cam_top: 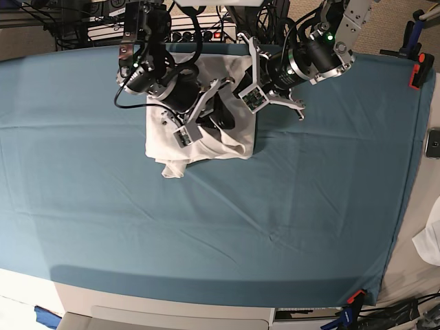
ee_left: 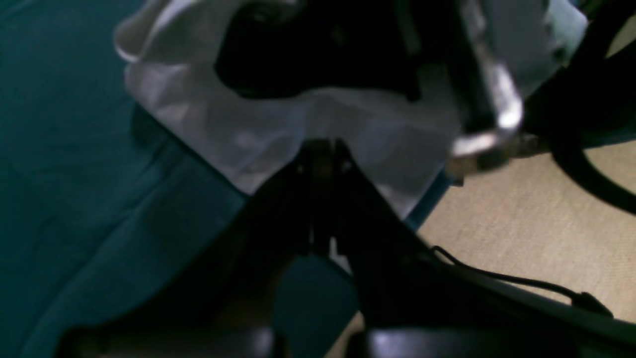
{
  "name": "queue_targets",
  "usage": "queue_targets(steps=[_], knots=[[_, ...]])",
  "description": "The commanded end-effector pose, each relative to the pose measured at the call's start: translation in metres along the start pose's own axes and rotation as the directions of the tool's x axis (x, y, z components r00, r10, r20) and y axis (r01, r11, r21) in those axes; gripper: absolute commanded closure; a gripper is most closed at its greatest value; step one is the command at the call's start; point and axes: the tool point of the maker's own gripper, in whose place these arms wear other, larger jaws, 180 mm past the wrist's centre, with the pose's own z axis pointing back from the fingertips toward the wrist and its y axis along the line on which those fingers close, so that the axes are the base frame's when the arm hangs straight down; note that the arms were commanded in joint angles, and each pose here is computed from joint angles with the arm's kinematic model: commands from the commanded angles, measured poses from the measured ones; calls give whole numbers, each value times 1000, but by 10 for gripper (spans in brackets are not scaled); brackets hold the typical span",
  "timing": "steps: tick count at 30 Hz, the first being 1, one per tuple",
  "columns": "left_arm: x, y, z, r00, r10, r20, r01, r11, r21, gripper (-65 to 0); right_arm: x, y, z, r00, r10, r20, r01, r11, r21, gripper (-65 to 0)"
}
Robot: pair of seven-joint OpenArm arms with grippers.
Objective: Fold the T-shirt properly
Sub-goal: 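Fold the grasped edge over onto the bundle toward the left gripper, then press the folded layers together with both grippers on the bundle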
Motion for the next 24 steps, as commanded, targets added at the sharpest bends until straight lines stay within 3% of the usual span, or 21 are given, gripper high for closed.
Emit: queue_targets(steps=[1,4,7,9,12,15,24], knots=[[11,-1,3,999,-8,43,8,1000,-4,0,13,7,0,999,6,46,-7,1000,25,0],[10,-1,3,999,-8,42,8,1000,-4,0,9,7,0,1000,6,23,-7,1000,26,-4],[10,-1,3,999,-8,42,8,1000,-3,0,9,7,0,1000,5,25,-6,1000,27,-145],[10,-1,3,999,-8,42,8,1000,-3,0,14,10,0,999,-6,50,4,999,42,-185],[10,-1,3,999,-9,41,9,1000,-4,0,36,25,3,987,-67,144,46,988,146,-185],[9,-2,3,999,-10,37,10,1000,-4,0,54,41,8,975,-66,210,15,971,238,-185],[3,-5,4,1000,-3,23,3,1000,-4,0,61,42,8,977,-46,208,-8,968,251,-185]])
